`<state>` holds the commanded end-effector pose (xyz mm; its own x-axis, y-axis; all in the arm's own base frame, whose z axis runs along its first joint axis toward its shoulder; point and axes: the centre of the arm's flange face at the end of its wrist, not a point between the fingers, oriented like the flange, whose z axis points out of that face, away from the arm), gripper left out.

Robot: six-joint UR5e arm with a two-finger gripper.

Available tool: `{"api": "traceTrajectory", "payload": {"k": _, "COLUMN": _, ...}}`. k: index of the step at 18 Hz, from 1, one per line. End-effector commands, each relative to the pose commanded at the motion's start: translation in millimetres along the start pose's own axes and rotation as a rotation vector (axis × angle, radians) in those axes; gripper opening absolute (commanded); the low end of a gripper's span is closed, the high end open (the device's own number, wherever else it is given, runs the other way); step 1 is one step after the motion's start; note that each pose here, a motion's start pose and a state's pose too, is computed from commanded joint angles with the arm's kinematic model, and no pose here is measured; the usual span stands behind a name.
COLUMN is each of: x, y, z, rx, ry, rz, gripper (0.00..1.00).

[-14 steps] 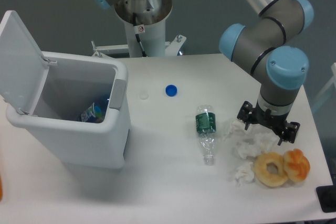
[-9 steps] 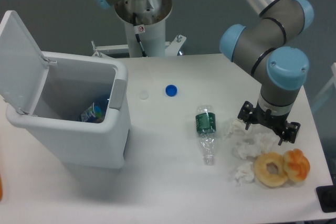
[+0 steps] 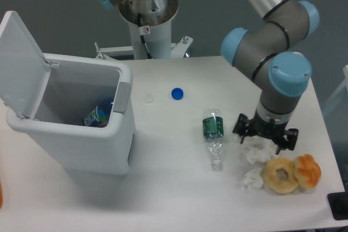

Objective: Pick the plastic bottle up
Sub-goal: 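Move the gripper toward the green-labelled plastic bottle and lower it, then close the gripper around the bottle's middle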

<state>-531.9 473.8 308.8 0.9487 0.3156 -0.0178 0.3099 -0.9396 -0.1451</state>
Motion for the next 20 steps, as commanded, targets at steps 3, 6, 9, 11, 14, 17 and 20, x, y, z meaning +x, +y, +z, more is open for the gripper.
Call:
{"api": "traceTrajectory", "payload": {"k": 3, "x": 18.6, "y": -3.3, "z": 23.2, "rx": -0.031, "ry": 0.030, "rz": 0.004, "gripper": 1.00}}
{"api": "traceTrajectory", "payload": {"k": 6, "x": 25.4, "y": 4.4, "z": 44.2, "rx": -0.064, "ry": 0.056, "rz": 0.017, "gripper": 1.00}}
{"api": "traceTrajectory", "payload": {"k": 9, "x": 30.1, "y": 10.4, "z": 69.6, "rx": -0.087, "ry": 0.072, "rz": 0.008, "gripper": 1.00}}
{"api": "traceTrajectory", "payload": {"k": 11, "x": 36.1, "y": 5.7, "z": 83.4, "rx": -0.089, "ry": 0.078, "rz": 0.013, "gripper": 1.00}}
{"api": "traceTrajectory", "payload": {"k": 14, "x": 33.9, "y": 1.7, "z": 90.3, "rx": -0.073, "ry": 0.064, "rz": -0.030, "gripper": 1.00}}
{"api": "traceTrajectory", "payload": {"k": 17, "x": 34.1, "y": 0.9, "z": 95.3, "rx": -0.067, "ry": 0.059, "rz": -0.037, "gripper": 1.00}}
{"api": "traceTrajectory", "payload": {"k": 20, "x": 34.9, "y": 1.7, "z": 99.4, "rx": -0.075, "ry": 0.057, "rz": -0.037, "gripper": 1.00}}
